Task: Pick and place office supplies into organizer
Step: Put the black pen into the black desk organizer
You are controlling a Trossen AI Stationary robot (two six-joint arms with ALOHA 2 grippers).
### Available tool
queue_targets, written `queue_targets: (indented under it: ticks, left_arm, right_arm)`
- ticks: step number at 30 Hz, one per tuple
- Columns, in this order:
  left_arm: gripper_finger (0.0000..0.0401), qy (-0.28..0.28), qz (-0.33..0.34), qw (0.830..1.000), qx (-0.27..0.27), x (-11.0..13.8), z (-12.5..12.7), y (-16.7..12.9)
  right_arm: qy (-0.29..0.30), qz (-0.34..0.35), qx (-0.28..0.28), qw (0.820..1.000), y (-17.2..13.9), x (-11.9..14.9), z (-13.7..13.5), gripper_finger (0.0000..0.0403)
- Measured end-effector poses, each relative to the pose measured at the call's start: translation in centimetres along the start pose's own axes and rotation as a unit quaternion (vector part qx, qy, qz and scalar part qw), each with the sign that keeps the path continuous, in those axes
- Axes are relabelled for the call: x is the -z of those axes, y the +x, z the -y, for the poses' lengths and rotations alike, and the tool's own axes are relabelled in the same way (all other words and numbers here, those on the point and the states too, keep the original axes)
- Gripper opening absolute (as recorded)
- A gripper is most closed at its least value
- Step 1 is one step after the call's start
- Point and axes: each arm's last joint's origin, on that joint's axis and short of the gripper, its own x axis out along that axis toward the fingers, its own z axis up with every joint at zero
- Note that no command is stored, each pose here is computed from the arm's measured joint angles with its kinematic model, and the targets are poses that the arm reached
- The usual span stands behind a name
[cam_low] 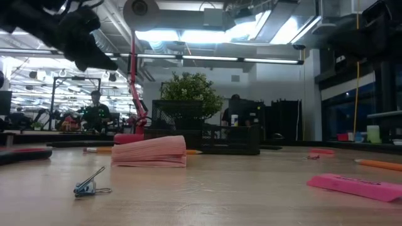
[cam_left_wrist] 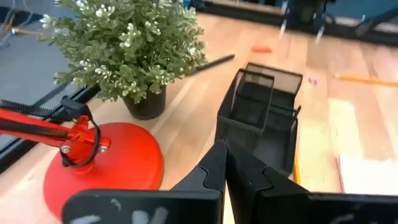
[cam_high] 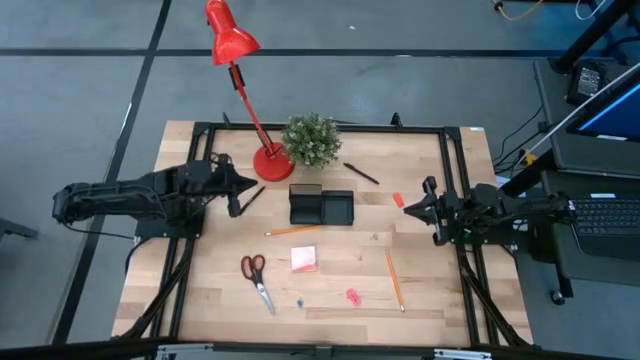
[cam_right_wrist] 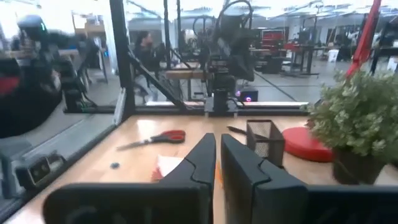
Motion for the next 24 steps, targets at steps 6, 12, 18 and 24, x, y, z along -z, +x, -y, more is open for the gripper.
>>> queue_targets:
  ticks: [6, 12, 18, 24]
  left_arm:
    - [0.0003, 0.001, -0.036, 0.999, -0.005, -1.8, 0.3, 0.2]
    - [0.0003, -0.033, -0.119, 0.992, -0.029, -2.3, 0.4, 0.9]
    - [0.0003, -0.033, -0.207, 0.977, -0.047, -3.1, 0.7, 2.3]
    - [0.0004, -0.015, -0.262, 0.963, -0.058, -4.5, 1.2, 4.5]
  right_arm:
    - [-0.047, -0.018, 0.001, 0.999, 0.1, -2.5, 0.0, 0.0006]
    - [-0.025, -0.104, 0.070, 0.992, 0.8, -3.2, 0.4, 0.0005]
    - [-0.018, -0.134, 0.090, 0.987, 2.0, -3.8, 0.7, 0.0005]
    - [-0.018, -0.151, 0.102, 0.983, 2.8, -3.5, 1.0, 0.0005]
